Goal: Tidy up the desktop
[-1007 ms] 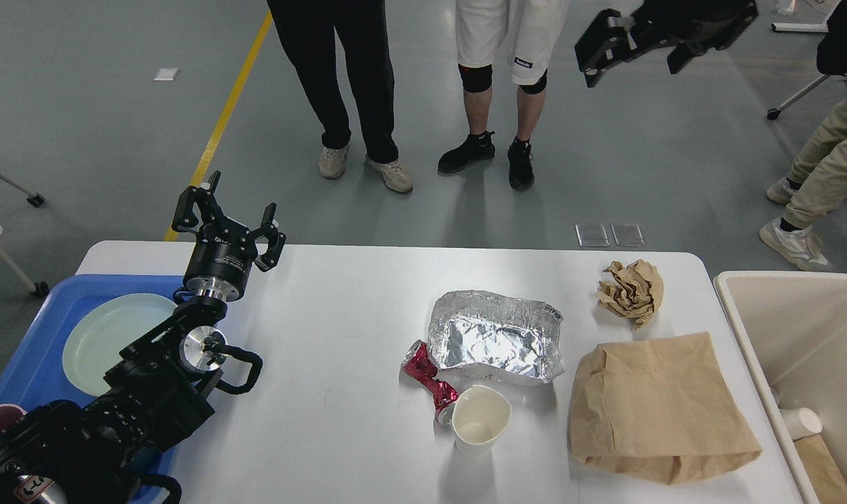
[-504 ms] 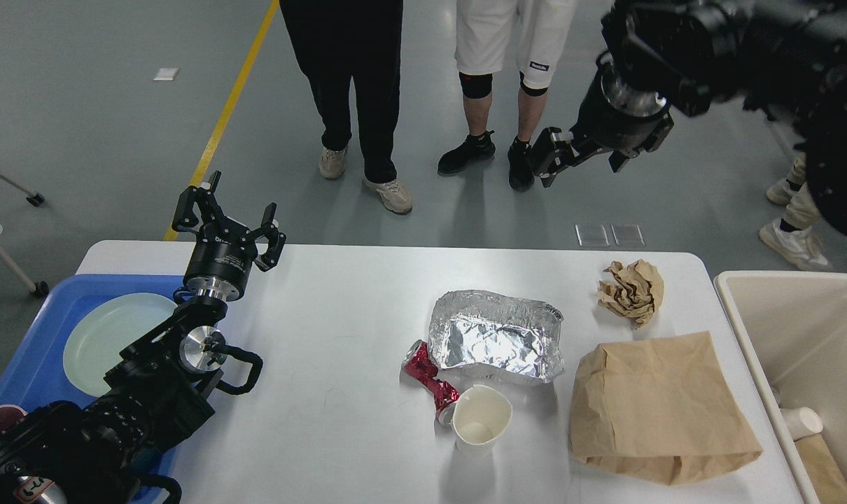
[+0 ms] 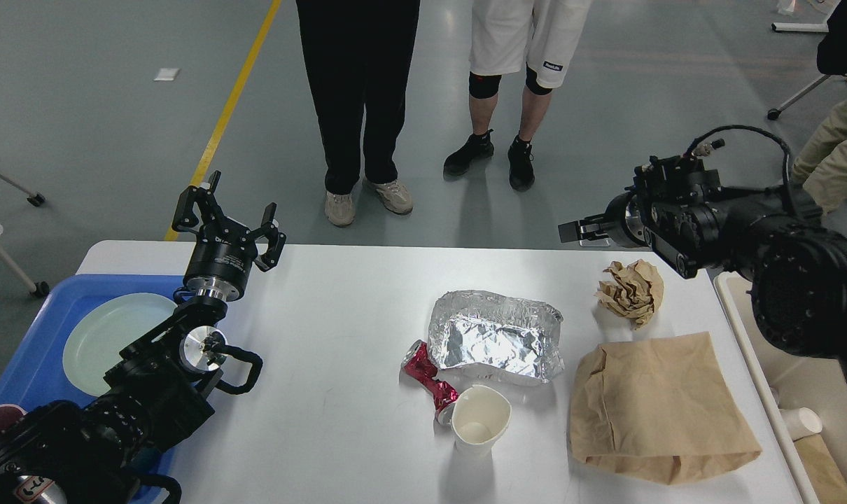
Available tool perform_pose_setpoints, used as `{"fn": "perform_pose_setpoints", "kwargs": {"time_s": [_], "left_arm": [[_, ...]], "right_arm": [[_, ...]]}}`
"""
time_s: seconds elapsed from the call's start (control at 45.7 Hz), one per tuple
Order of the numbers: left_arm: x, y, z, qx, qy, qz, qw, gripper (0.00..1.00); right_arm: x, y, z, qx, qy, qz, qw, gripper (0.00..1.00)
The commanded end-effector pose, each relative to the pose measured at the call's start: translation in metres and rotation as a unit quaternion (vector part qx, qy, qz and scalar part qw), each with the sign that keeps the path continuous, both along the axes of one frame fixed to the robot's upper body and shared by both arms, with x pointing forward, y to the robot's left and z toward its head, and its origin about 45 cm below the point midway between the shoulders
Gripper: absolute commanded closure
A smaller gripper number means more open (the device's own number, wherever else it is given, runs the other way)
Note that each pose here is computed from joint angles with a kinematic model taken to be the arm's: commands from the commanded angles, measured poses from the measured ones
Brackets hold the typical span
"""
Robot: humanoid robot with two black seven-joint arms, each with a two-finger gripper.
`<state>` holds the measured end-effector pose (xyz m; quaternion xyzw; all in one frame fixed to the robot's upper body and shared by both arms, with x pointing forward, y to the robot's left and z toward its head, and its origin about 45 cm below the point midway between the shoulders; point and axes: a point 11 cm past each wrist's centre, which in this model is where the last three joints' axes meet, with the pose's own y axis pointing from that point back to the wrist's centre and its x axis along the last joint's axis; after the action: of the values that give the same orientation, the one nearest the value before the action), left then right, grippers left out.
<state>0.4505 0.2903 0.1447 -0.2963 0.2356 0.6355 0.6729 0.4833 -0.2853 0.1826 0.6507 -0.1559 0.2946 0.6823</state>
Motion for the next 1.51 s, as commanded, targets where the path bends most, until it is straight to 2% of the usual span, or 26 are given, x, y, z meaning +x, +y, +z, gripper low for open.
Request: {"fn": "perform_pose_setpoints", "kwargs": {"time_s": [0.0, 0.504, 1.007, 1.182, 1.489], "left_arm": [[0.0, 0.0, 0.0, 0.0, 0.0, 0.001, 1.0, 0.03], [0.0, 0.0, 0.0, 0.0, 0.0, 0.001, 1.0, 0.03], [0.0, 0.0, 0.0, 0.0, 0.0, 0.0, 1.0, 0.03], [0.0, 0.0, 0.0, 0.0, 0.0, 0.0, 1.0, 0.03], [0.0, 0.0, 0.0, 0.0, 0.0, 0.0, 1.0, 0.03]], "right_arm": [[-0.008, -0.019, -0.017, -0.003, -0.003, -0.013, 1.0, 0.0], [-0.05, -0.087, -0.074, -0.02, 0.011, -0.069, 0.997, 0.0], [-0.068, -0.085, -0.1, 0.01, 0.021, -0.09, 0.996, 0.0], [-0.067, -0.081, -0.105, 0.026, -0.006, -0.097, 0.995, 0.0], [-0.073, -0.071, -0.116, 0.05, -0.01, -0.104, 0.993, 0.0]]}}
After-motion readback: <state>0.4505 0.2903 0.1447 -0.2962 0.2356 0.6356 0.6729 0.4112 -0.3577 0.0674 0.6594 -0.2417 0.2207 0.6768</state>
